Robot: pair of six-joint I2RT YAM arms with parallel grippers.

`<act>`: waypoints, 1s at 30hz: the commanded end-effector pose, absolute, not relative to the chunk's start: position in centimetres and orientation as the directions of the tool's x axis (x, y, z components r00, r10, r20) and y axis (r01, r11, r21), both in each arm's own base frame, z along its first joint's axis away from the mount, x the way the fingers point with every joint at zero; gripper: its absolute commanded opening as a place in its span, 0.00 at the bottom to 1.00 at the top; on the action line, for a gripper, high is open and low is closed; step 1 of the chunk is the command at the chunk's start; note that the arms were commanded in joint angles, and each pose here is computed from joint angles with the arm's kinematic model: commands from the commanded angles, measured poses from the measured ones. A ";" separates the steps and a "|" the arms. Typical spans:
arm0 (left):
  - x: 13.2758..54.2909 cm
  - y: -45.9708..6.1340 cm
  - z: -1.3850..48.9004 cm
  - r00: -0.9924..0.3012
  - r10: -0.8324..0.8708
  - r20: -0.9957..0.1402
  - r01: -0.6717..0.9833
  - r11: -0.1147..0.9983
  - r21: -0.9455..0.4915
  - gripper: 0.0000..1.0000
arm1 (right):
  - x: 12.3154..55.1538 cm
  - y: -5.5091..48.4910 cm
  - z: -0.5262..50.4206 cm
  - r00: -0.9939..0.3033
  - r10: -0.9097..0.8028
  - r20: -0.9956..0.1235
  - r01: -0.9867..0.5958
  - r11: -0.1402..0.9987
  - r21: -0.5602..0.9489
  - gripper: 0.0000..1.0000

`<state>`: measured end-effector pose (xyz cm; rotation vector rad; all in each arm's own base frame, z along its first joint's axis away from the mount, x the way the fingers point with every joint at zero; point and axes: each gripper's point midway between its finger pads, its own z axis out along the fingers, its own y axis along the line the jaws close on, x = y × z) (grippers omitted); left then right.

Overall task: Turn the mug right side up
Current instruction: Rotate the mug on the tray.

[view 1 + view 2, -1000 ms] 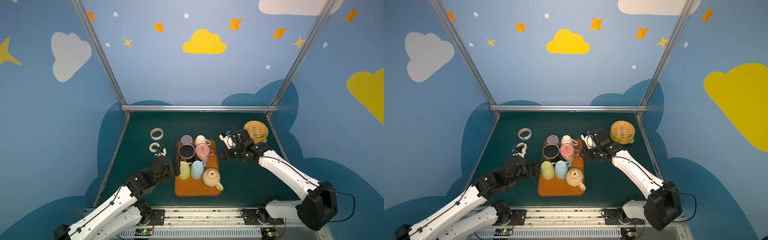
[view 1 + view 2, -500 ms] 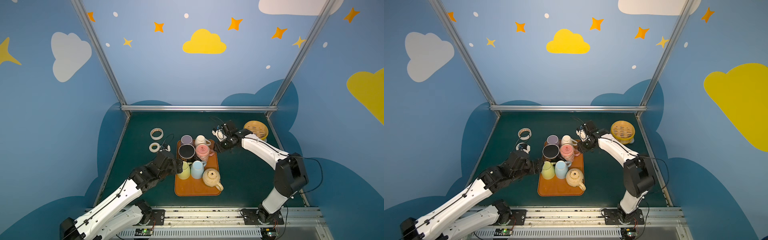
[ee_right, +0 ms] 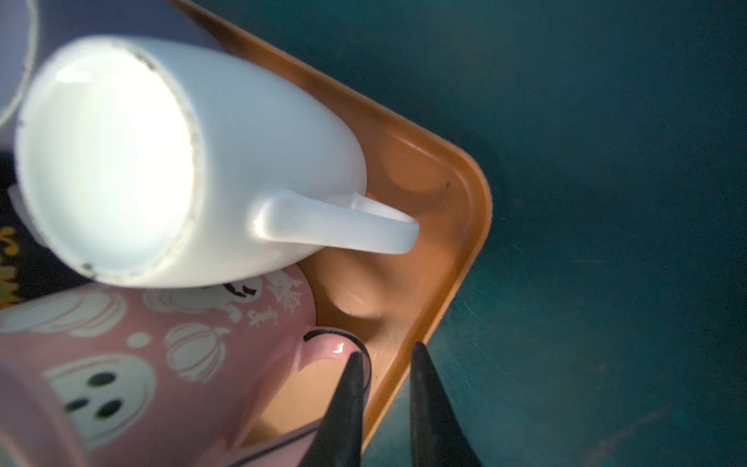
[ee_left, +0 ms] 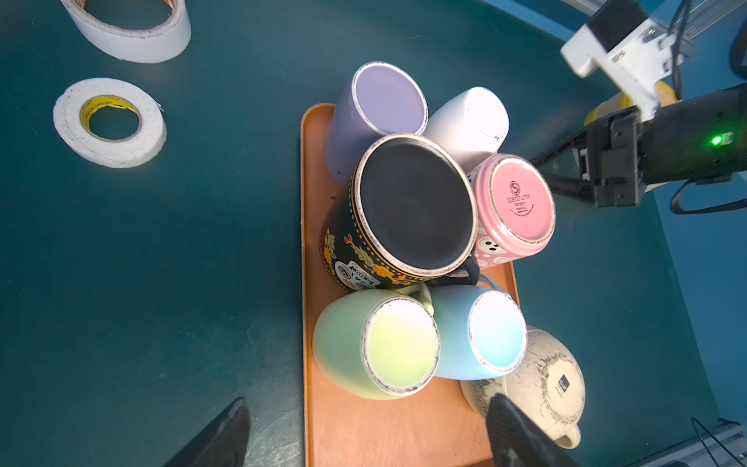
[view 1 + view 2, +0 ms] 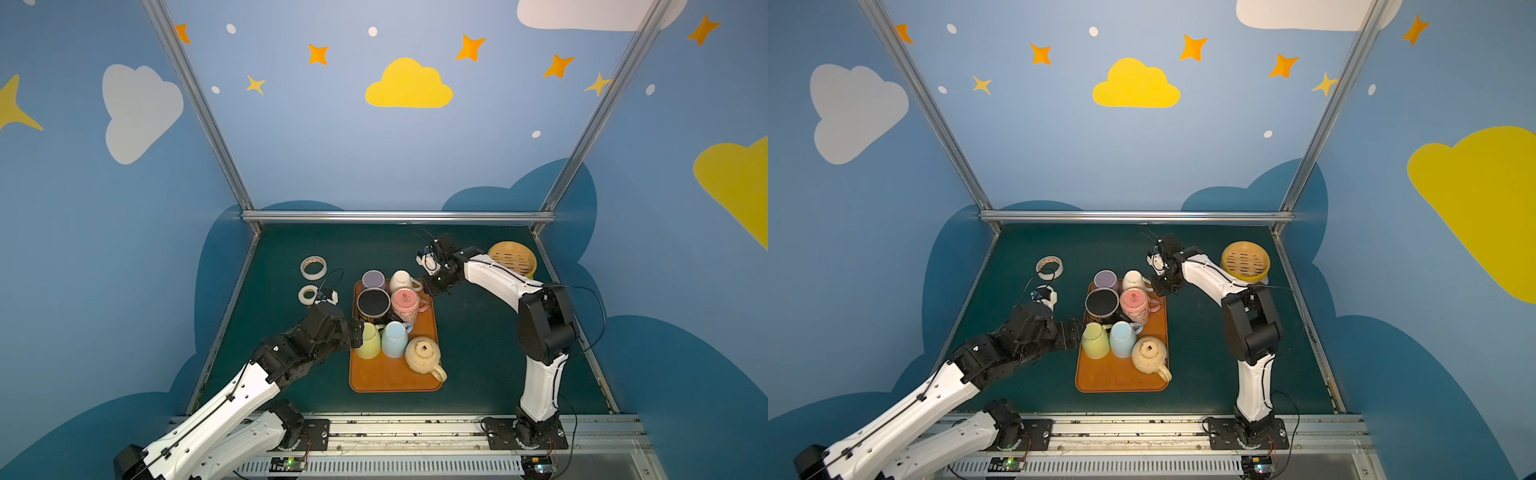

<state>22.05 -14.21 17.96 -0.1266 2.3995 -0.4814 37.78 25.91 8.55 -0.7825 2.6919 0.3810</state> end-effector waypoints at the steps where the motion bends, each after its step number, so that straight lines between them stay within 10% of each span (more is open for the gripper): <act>1: 21.8 -13.8 17.3 -0.768 -0.222 -0.600 0.023 0.928 -0.372 0.91 | 36.7 25.8 8.0 -0.814 -0.477 -0.330 -0.548 0.820 0.166 0.13; 22: 21.7 -14.3 15.4 -0.778 -0.265 -0.570 -0.004 0.909 -0.417 0.91 | 30.1 26.1 7.3 -0.805 -0.496 -0.326 -0.567 0.804 0.178 0.04; 30: 22.0 -14.4 16.3 -0.767 -0.244 -0.593 0.022 0.914 -0.405 0.94 | 29.8 23.6 9.8 -0.796 -0.489 -0.356 -0.546 0.834 0.076 0.35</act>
